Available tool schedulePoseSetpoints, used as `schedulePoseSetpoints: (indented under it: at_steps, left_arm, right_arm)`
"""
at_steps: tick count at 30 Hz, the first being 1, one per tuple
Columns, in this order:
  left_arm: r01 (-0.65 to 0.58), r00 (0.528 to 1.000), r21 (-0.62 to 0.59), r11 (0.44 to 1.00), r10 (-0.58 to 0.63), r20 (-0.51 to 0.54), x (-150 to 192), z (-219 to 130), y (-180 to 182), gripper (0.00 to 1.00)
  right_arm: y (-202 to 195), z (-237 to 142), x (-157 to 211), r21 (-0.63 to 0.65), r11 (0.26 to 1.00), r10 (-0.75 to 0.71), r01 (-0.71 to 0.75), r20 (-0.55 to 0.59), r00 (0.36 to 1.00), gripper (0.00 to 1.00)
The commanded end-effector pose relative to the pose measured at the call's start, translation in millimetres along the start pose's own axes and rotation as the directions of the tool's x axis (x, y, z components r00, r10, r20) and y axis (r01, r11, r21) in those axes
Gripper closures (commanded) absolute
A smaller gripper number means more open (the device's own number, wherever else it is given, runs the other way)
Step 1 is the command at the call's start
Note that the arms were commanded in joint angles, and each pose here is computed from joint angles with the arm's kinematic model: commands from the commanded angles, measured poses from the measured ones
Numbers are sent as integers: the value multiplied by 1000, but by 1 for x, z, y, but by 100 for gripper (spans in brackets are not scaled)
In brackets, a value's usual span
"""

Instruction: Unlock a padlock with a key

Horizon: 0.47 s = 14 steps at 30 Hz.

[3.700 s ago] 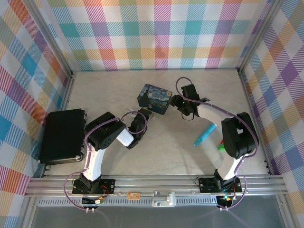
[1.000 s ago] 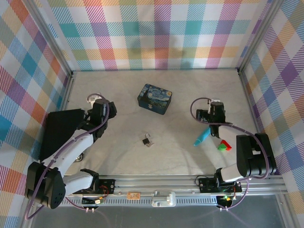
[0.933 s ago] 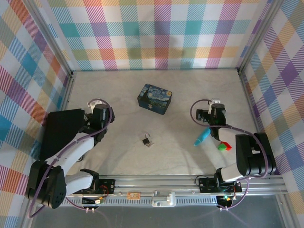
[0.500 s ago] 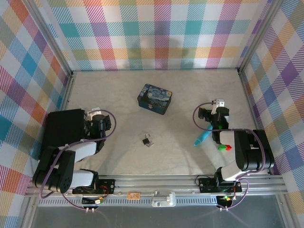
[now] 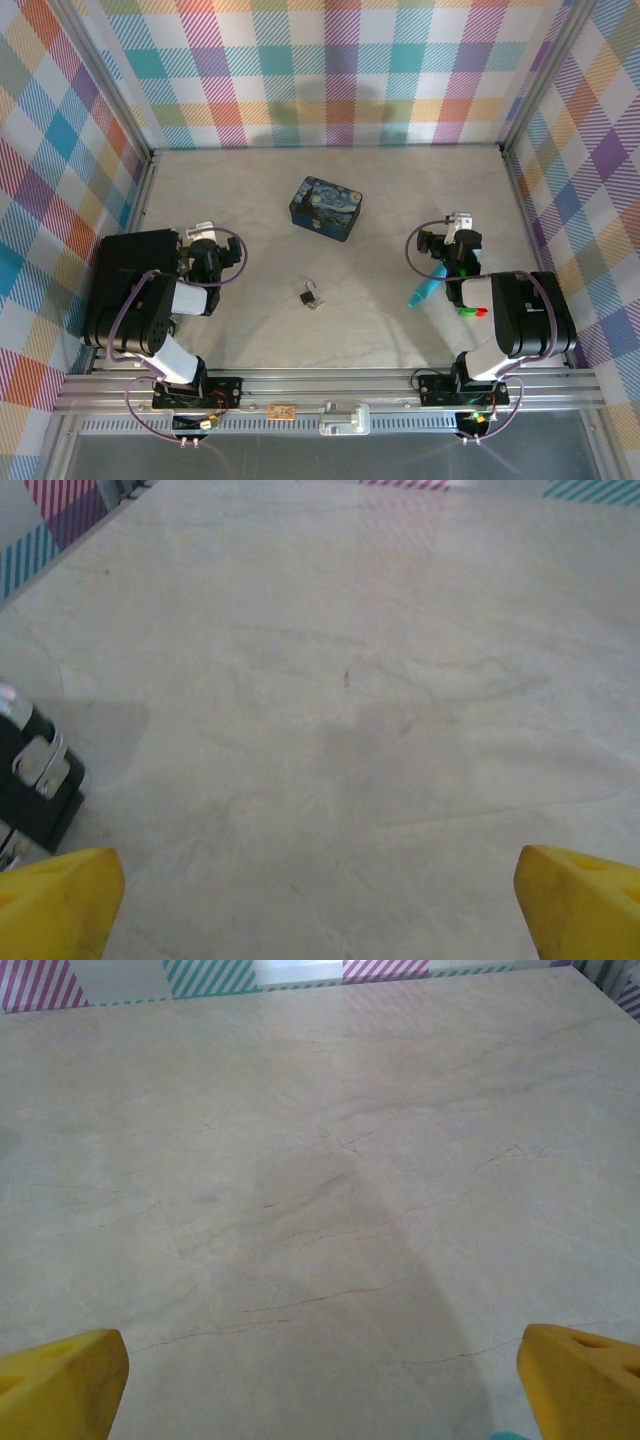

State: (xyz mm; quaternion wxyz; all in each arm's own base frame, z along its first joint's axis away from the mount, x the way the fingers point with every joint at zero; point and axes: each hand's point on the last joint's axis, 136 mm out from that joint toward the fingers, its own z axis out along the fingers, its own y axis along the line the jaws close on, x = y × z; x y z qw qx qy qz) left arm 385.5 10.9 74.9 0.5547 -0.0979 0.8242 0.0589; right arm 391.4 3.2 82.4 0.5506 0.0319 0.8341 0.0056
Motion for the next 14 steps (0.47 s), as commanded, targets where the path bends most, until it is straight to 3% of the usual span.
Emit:
schedulePoseSetpoints:
  at_steps: [1, 13, 14]
  left_arm:
    - [-2, 1000, 14, 1000, 1, 27, -13, 4, -3, 0]
    - [1, 1000, 13, 1000, -1, 29, -13, 4, -3, 0]
    - [0, 1000, 15, 1000, 0, 28, -13, 4, -3, 14]
  right_arm:
    - [0, 1, -11, -5, 1000, 11, -11, 40, 999, 1]
    - [1, 1, -10, -8, 1000, 11, -11, 37, 999, 1]
    - [1, 1, -11, -8, 1000, 11, -10, 39, 999, 1]
